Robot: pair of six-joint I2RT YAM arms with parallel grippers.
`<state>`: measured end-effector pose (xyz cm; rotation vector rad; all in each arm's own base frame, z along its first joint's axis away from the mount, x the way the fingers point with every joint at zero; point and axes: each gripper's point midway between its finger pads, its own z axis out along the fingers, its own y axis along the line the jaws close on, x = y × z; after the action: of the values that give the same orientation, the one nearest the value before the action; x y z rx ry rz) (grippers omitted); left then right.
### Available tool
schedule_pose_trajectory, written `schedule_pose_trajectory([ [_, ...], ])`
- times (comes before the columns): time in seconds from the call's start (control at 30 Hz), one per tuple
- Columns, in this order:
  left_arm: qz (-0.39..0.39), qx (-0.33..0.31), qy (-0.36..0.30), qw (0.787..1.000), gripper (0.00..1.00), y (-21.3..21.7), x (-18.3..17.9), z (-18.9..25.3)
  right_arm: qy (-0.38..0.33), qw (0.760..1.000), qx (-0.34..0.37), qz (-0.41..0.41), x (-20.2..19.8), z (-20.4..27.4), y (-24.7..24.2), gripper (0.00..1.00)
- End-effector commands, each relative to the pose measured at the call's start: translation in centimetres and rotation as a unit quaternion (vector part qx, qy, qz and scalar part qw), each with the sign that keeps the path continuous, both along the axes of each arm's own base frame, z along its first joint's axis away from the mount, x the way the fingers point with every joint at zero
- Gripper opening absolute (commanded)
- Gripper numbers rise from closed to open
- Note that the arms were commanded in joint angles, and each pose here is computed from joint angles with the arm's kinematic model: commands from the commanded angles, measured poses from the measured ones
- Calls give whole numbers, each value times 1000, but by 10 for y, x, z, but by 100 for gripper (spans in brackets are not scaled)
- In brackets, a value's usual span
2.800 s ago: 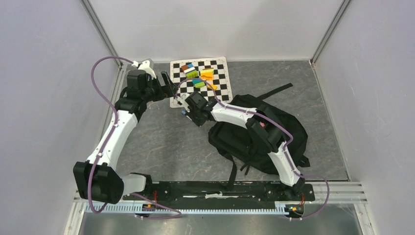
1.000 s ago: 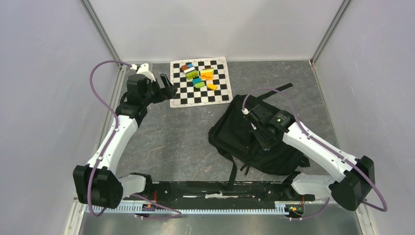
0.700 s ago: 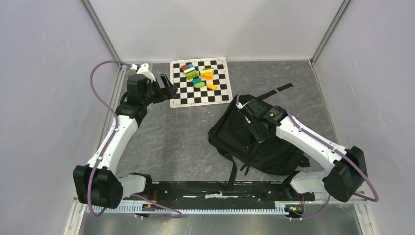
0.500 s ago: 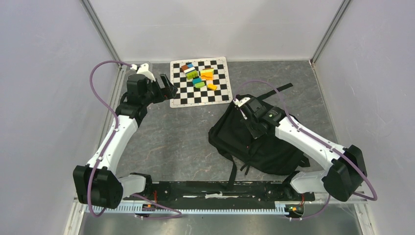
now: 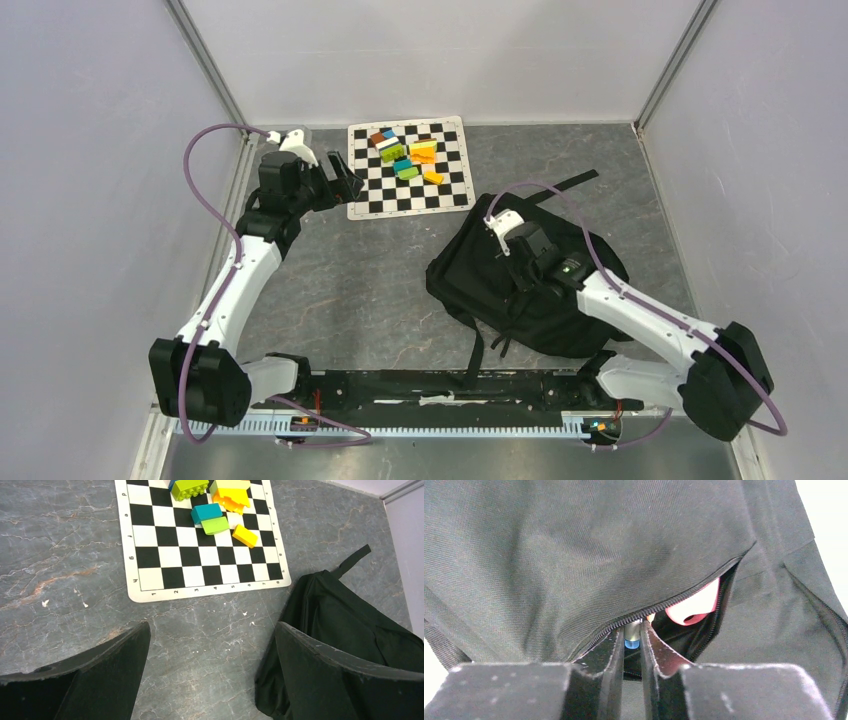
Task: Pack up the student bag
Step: Place the stationery in the student bag.
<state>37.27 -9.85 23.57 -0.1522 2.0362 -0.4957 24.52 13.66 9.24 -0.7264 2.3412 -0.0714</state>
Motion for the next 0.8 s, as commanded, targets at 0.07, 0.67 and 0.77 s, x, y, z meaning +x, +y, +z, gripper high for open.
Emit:
schedule_pose_trajectory([
  [0.07, 1, -33, -34, 999, 100, -7, -2, 25, -58, 997, 47, 15, 16, 33, 15, 59],
  [0.67, -143, -2, -27, 989, 100, -122, -57, 11, 92, 990, -16, -102, -64, 1, -46, 70],
  [0.77, -179, -7, -26, 984, 100, -146, -76, 5, 84, 989, 0, -123, -70, -6, -51, 67],
])
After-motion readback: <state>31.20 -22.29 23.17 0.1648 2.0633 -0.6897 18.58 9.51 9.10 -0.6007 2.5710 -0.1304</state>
